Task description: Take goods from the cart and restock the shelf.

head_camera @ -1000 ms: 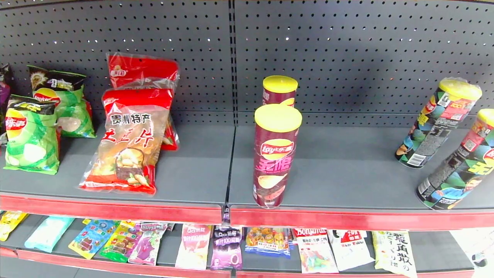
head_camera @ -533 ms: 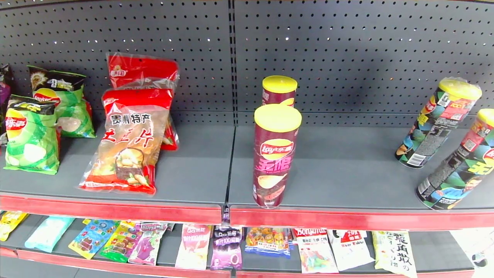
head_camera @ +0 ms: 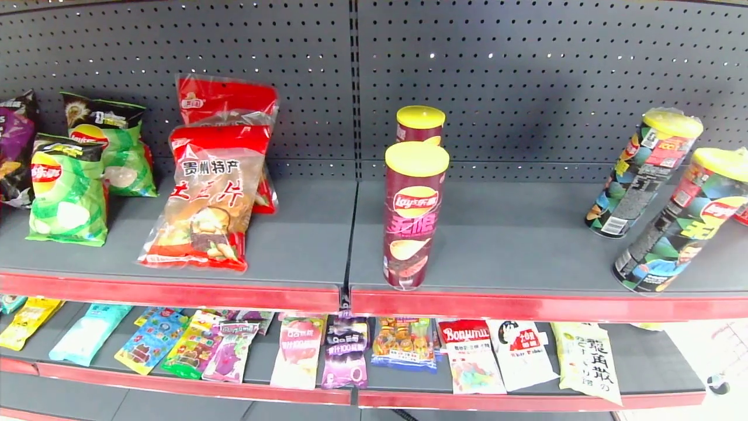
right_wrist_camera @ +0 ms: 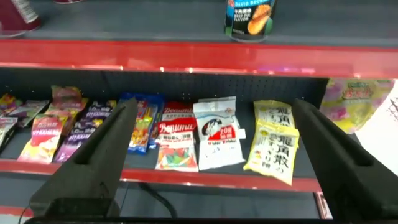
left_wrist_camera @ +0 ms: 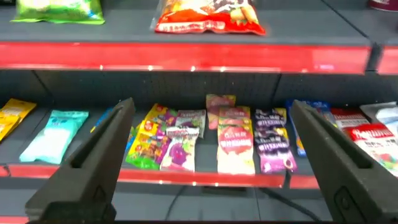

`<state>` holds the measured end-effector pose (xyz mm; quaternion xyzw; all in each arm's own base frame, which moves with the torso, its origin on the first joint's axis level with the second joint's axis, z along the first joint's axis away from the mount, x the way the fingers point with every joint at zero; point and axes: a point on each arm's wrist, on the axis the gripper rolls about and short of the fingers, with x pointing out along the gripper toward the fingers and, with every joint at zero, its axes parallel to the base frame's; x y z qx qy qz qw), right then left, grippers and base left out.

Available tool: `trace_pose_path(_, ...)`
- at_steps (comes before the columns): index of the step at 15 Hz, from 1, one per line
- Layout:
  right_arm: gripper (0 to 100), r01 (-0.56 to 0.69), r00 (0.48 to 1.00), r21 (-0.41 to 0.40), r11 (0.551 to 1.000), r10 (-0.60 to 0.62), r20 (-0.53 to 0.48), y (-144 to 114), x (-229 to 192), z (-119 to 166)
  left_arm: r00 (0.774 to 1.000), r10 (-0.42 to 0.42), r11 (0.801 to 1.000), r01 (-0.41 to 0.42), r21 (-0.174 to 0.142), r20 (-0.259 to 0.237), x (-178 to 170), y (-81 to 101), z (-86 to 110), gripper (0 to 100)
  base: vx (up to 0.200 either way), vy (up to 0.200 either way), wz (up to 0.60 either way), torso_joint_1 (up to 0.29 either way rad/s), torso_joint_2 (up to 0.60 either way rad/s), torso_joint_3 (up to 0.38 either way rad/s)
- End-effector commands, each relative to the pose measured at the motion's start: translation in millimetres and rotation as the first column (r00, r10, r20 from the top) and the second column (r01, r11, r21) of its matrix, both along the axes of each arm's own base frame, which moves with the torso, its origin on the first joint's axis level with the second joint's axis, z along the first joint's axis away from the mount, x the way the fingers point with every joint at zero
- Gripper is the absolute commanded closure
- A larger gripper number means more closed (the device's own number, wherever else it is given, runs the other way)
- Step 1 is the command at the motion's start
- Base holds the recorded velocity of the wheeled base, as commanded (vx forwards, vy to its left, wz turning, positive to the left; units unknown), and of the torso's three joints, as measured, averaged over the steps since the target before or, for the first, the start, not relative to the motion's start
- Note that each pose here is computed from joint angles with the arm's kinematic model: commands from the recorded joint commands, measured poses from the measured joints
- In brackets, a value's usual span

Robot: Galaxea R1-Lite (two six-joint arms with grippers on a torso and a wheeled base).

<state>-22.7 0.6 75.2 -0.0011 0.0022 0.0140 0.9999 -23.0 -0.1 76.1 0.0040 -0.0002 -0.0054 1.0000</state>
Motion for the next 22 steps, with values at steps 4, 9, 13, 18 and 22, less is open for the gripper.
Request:
trace_pose_path(4,0,-0.003,1.0,0.004,1.0,0.003,0.001,0.0,-0.1,0.0,1.0,0.0,1.0,0.0,0.0,0.0,0.0,0.0,-0.1,0,-0.05,0.0,-0.3,-0.008,0.0,0.002)
trace_pose_path(9,0,-0.003,1.0,0.004,1.0,0.003,0.001,0.0,-0.1,0.0,1.0,0.0,1.0,0.0,0.0,0.0,0.0,0.0,-0.1,0,0.0,0.0,-0.12,0.001,0.0,0.0)
trace_pose_path(13,0,-0.001,1.0,0.002,1.0,0.001,0.001,0.0,-0.1,0.0,1.0,0.0,1.0,0.0,0.0,0.0,0.0,0.0,-0.1,0,0.0,-0.1,0.0,0.002,0.0,0.002)
trace_pose_path(18,0,-0.001,1.0,0.002,1.0,0.001,0.001,0.0,-0.1,0.0,1.0,0.002,1.0,-0.002,0.0,0.0,0.0,0.0,-0.1,0,0.0,-0.2,0.0,0.01,0.0,0.002)
trace_pose_path(22,0,-0.001,1.0,0.002,1.0,0.001,0.001,0.0,-0.1,0.0,1.0,0.002,1.0,-0.002,0.0,0.0,0.0,0.0,-0.1,0,0.0,-0.2,0.0,0.004,0.0,0.004)
